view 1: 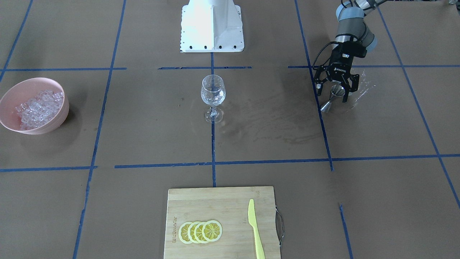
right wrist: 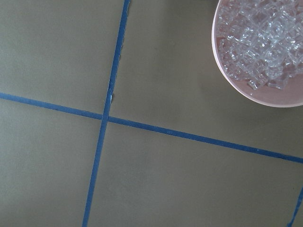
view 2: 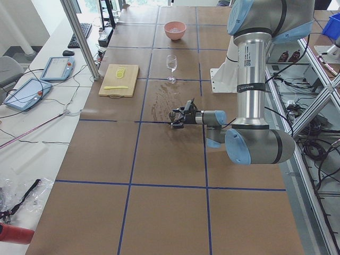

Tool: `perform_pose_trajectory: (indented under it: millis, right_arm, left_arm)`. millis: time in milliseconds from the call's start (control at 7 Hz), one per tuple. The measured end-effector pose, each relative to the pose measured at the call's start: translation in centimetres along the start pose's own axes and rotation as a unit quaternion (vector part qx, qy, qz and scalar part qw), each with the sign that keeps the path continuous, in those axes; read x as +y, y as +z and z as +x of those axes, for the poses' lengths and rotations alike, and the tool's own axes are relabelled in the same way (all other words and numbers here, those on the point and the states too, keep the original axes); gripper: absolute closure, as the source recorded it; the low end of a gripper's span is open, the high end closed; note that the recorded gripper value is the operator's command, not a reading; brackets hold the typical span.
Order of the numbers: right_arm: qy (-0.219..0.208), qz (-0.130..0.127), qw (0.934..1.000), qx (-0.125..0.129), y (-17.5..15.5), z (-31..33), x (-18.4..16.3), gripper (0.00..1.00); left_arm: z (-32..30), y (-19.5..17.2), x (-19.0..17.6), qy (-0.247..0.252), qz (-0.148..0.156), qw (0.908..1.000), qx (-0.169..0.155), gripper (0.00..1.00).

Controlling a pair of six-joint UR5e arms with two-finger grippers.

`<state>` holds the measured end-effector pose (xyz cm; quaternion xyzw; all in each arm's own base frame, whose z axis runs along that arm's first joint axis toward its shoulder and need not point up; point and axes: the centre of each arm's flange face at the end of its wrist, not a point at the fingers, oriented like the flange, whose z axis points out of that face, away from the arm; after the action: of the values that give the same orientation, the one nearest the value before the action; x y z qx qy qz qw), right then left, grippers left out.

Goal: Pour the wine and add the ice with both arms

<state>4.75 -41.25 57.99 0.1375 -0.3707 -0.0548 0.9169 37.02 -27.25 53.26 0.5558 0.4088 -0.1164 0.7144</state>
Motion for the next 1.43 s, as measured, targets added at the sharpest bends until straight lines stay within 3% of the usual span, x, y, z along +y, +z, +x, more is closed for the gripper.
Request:
perform_pose_trajectory:
  millis: [571, 1000, 1143, 1429]
  right_arm:
    - [0.000, 0.000, 1.0000, 0.000, 0.0, 0.0, 0.0, 0.00]
    - [0.005, 0.002, 1.0000, 0.000, -0.1, -0.1, -0.1, 0.00]
    - [0.006, 0.002, 1.0000, 0.000, -0.2, -0.2, -0.1, 0.00]
    - [0.006, 0.003, 1.0000, 0.000, -0.2, -0.2, -0.2, 0.00]
  left_arm:
    - [-0.6, 1.1, -5.1, 0.019, 0.038, 0.9990, -0.008, 0.00]
    - [-6.1, 4.7, -12.4, 0.089, 0.039, 0.9952, -0.006, 0.00]
    - [-9.3, 5.9, -15.5, 0.123, 0.017, 0.9922, -0.003, 0.00]
    - [-15.5, 7.7, -20.8, 0.173, -0.067, 0.9825, -0.012, 0.00]
